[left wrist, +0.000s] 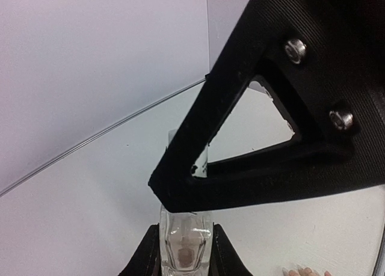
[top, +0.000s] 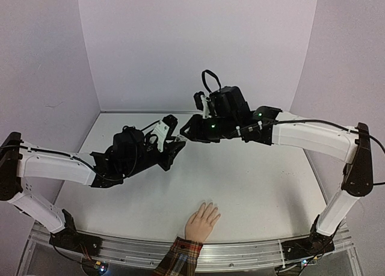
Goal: Paint the nails
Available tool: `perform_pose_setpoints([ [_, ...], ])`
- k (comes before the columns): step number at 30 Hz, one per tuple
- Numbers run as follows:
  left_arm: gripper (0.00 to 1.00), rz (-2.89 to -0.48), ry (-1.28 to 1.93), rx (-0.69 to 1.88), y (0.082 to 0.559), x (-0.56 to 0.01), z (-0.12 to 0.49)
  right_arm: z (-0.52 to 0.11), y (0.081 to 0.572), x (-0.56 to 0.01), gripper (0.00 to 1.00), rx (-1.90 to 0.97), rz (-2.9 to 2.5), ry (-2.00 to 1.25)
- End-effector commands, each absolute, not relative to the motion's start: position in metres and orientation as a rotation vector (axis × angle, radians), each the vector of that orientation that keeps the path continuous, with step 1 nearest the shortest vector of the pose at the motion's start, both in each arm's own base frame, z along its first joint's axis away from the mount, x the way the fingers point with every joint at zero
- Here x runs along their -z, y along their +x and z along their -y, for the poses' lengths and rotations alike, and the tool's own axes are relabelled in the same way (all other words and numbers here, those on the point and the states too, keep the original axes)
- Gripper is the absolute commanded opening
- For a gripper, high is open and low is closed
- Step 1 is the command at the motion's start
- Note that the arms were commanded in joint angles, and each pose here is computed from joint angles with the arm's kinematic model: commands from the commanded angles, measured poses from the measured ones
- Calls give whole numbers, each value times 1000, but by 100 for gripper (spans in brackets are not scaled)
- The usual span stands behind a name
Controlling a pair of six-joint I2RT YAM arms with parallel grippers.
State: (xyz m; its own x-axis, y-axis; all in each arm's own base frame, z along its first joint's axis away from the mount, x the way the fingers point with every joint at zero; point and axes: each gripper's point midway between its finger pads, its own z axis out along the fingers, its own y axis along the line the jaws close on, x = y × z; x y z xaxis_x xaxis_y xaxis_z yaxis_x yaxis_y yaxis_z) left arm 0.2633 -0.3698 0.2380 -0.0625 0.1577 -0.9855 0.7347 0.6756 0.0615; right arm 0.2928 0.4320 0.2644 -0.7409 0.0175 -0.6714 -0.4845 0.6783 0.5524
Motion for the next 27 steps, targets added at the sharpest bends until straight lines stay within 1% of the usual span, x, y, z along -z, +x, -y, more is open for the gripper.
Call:
perform_pose_setpoints([
  [1, 0, -1508, 749, 668, 250, -274, 377, -440, 288, -279, 1, -995, -2166, -473],
  [4, 0, -1433, 881, 837, 216, -283, 385, -429, 267, -275, 0, -943, -2067, -747],
  [5, 0, -1396, 928, 923, 202, -289, 386, -429, 252, -283, 0, -1002, -2004, -851],
  [8, 0, -1256, 1099, 1315, 157, -309, 374, -419, 168, -301, 0, -1326, -1703, -1328],
  [10, 0, -1154, 1212, 1552, 134, -321, 358, -409, 135, -311, 0, -1457, -1551, -1479],
  [11, 0, -1132, 1253, 1609, 127, -323, 355, -407, 130, -311, 0, -1491, -1551, -1505],
  [13, 0, -1136, 1282, 1631, 127, -326, 355, -405, 127, -310, 0, -1504, -1562, -1534],
  [15, 0, -1181, 1249, 1569, 137, -322, 358, -404, 136, -303, 0, -1429, -1602, -1503],
  [16, 0, -1202, 1210, 1514, 146, -321, 359, -403, 145, -300, 2, -1364, -1630, -1463],
  [17, 0, -1244, 1142, 1432, 161, -320, 360, -402, 158, -300, 18, -1292, -1668, -1396],
  [18, 0, -1291, 1071, 1343, 177, -318, 360, -401, 171, -302, 39, -1224, -1708, -1316],
  [19, 0, -1343, 1005, 1248, 193, -314, 359, -398, 193, -303, 50, -1120, -1768, -1194],
  [21, 0, -1417, 901, 1076, 218, -308, 355, -387, 226, -310, 64, -991, -1862, -964],
  [23, 0, -1469, 810, 905, 236, -303, 352, -379, 247, -317, 71, -942, -1923, -769],
  [25, 0, -1491, 762, 766, 246, -298, 353, -381, 252, -322, 71, -985, -1961, -671],
  [27, 0, -1498, 734, 682, 252, -294, 354, -386, 258, -324, 70, -1032, -2007, -558],
])
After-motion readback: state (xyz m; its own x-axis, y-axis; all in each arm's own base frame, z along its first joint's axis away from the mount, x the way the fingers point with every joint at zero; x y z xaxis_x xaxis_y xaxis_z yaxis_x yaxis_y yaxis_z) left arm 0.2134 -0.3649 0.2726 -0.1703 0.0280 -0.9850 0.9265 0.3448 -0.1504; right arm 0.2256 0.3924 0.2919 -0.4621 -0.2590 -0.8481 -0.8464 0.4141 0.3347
